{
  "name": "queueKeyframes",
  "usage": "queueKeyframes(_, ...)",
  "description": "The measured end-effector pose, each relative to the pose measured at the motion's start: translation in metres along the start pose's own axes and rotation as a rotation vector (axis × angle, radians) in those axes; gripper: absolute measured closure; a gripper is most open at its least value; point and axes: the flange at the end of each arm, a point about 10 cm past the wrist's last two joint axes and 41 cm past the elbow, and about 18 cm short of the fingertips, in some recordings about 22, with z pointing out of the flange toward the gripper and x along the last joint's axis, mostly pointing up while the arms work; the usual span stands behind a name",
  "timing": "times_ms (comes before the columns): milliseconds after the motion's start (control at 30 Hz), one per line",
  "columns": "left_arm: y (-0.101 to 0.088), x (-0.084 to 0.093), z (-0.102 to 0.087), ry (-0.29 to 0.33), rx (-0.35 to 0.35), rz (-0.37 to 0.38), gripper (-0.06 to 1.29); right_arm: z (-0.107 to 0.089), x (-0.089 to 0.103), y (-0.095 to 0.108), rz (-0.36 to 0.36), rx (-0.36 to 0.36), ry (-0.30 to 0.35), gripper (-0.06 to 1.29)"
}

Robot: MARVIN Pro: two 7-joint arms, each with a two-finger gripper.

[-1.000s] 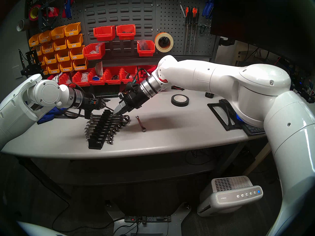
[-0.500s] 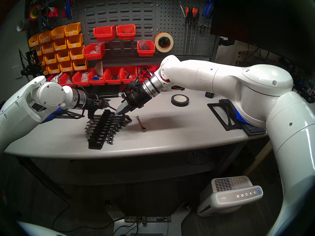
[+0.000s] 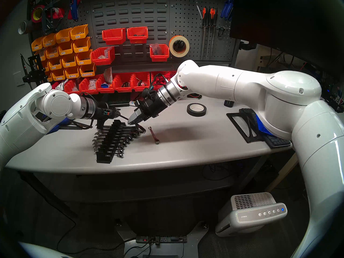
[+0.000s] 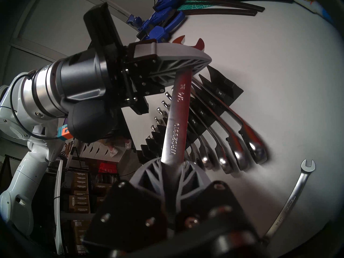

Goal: Put the wrenches on the table into the correct slot in the case

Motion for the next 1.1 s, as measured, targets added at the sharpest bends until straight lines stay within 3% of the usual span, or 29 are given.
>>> queueKeyframes(267,0.000,0.000,0.000,-0.002,0.000,0.010,1.25,-0.002,0.002,-0.001,0.001,0.006,0.009,1.20)
queueKeyframes(367,0.000,0.000,0.000,-0.003,-0.002,0.013,1.25,-0.003,0.003,-0.002,0.001,0.010,0.014,1.03)
queueKeyframes(500,0.001,-0.001,0.000,-0.006,-0.009,0.016,1.25,-0.005,0.005,-0.004,0.000,0.016,0.024,0.96)
queueKeyframes(600,0.002,-0.004,0.000,-0.014,-0.017,0.016,1.25,-0.007,0.007,-0.005,-0.001,0.019,0.032,0.71)
queueKeyframes(633,0.003,-0.005,0.000,-0.017,-0.019,0.015,1.25,-0.008,0.007,-0.005,0.000,0.020,0.035,0.42)
queueKeyframes(733,0.003,-0.008,0.000,-0.028,-0.024,0.011,1.25,-0.010,0.009,-0.006,0.001,0.022,0.043,0.08)
queueKeyframes(1100,0.005,-0.016,0.000,-0.056,-0.041,-0.008,1.25,-0.022,0.012,-0.004,0.007,0.022,0.074,0.04)
